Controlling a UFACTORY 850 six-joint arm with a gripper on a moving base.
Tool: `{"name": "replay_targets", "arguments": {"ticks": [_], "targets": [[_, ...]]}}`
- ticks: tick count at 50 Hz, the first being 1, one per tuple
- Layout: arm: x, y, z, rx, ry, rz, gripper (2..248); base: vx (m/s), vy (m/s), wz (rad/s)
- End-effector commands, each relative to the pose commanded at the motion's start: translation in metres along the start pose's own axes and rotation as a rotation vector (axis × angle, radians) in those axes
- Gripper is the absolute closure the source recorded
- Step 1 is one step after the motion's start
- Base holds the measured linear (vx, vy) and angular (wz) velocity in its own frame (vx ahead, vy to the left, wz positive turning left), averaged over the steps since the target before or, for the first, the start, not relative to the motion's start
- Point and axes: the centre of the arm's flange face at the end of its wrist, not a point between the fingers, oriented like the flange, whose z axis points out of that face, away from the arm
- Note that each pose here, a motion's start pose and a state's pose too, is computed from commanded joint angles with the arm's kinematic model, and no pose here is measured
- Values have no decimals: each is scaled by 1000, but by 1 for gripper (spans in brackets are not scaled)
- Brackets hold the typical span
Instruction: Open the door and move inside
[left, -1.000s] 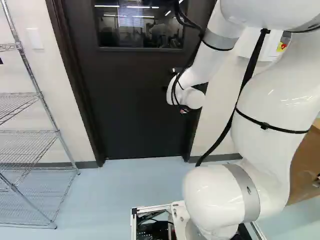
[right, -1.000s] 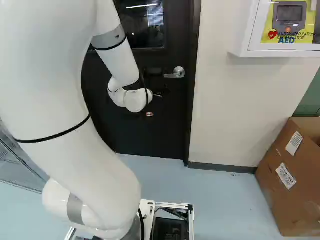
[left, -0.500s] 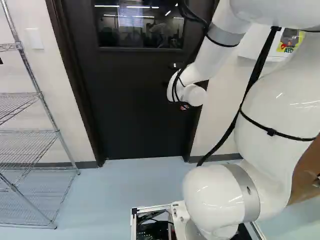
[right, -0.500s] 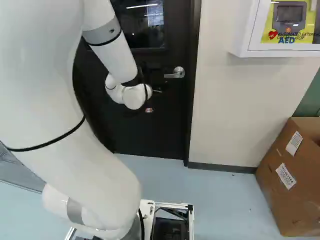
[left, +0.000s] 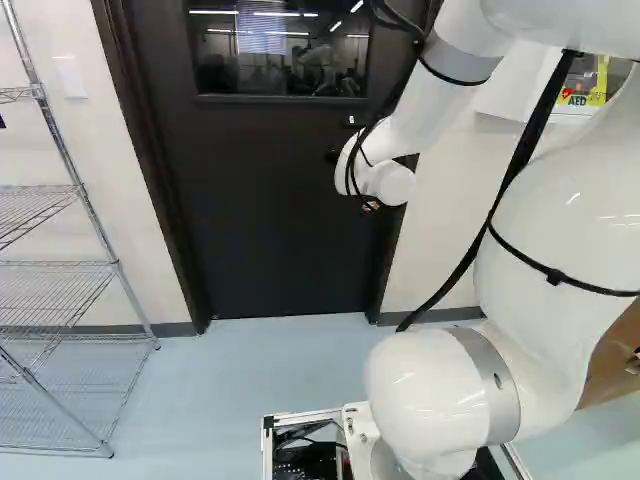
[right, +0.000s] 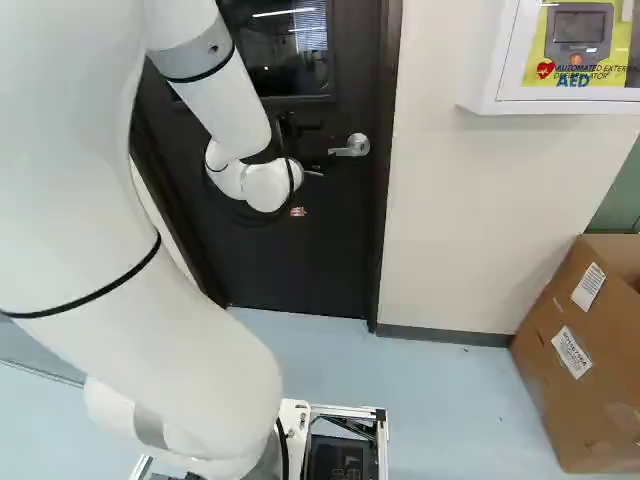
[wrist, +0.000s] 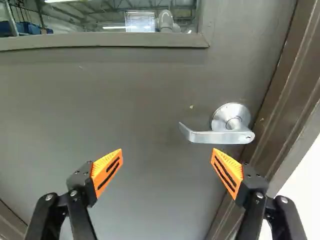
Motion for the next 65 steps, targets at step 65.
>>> {"name": "replay_targets", "arguments": {"ticks": [65], "targets": [[50,13,52,-25,97,1,3,0,0,0]]}}
